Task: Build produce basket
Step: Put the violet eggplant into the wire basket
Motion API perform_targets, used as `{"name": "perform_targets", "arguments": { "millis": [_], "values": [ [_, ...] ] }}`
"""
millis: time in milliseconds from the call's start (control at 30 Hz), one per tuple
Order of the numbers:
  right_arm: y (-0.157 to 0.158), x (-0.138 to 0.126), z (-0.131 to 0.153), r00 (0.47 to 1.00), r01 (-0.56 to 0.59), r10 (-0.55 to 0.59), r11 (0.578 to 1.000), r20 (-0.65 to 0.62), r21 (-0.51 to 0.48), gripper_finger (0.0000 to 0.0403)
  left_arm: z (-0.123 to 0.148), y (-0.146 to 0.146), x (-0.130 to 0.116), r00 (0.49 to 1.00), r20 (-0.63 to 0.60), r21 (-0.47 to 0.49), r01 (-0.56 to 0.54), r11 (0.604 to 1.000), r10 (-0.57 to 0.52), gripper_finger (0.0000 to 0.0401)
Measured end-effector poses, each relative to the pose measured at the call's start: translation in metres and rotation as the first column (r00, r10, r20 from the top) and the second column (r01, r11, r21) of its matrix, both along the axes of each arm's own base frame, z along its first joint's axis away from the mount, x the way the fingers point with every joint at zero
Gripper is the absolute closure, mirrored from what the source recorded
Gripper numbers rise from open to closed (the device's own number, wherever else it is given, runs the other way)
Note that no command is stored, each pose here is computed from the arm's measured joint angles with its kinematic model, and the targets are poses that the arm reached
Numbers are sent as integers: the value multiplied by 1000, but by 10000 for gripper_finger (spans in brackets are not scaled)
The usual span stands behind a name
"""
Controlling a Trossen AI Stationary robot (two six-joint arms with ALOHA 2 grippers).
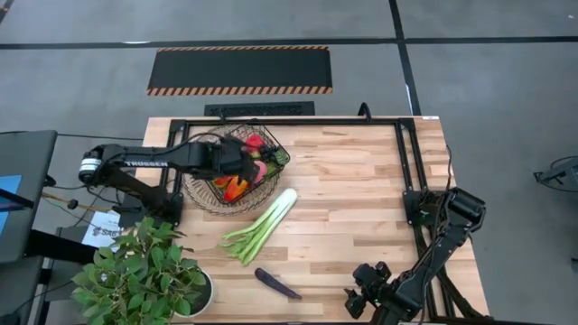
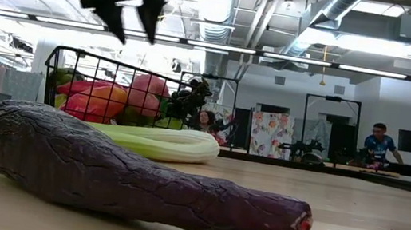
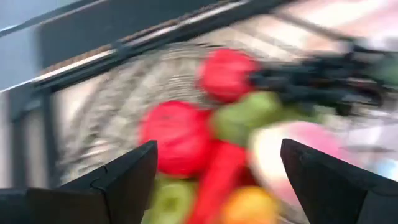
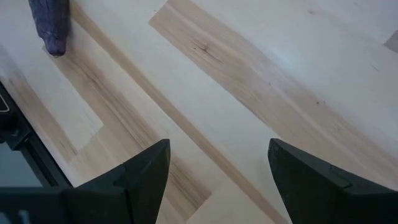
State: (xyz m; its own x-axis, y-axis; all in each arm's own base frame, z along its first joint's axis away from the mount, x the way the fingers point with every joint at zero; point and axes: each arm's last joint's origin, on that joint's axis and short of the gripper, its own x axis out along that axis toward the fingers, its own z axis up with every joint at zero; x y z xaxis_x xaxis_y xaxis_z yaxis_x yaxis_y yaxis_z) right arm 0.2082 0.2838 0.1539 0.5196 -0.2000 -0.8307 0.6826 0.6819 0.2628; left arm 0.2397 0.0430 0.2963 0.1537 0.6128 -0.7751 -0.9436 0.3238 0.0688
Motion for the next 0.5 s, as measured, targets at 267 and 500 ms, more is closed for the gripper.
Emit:
{"name": "perform_targets", "arguments": {
  "millis": [267,500],
  "values": [
    [3,-3,0,1000,-6,6,1000,5,9,112,14,-36,31,911,237,-54,359,932,-338,76],
    [8,-6,1,1000,-20,19,999,22,35,112,19,-69,37,838,333,-46,473,880,-433,76]
  ]
}}
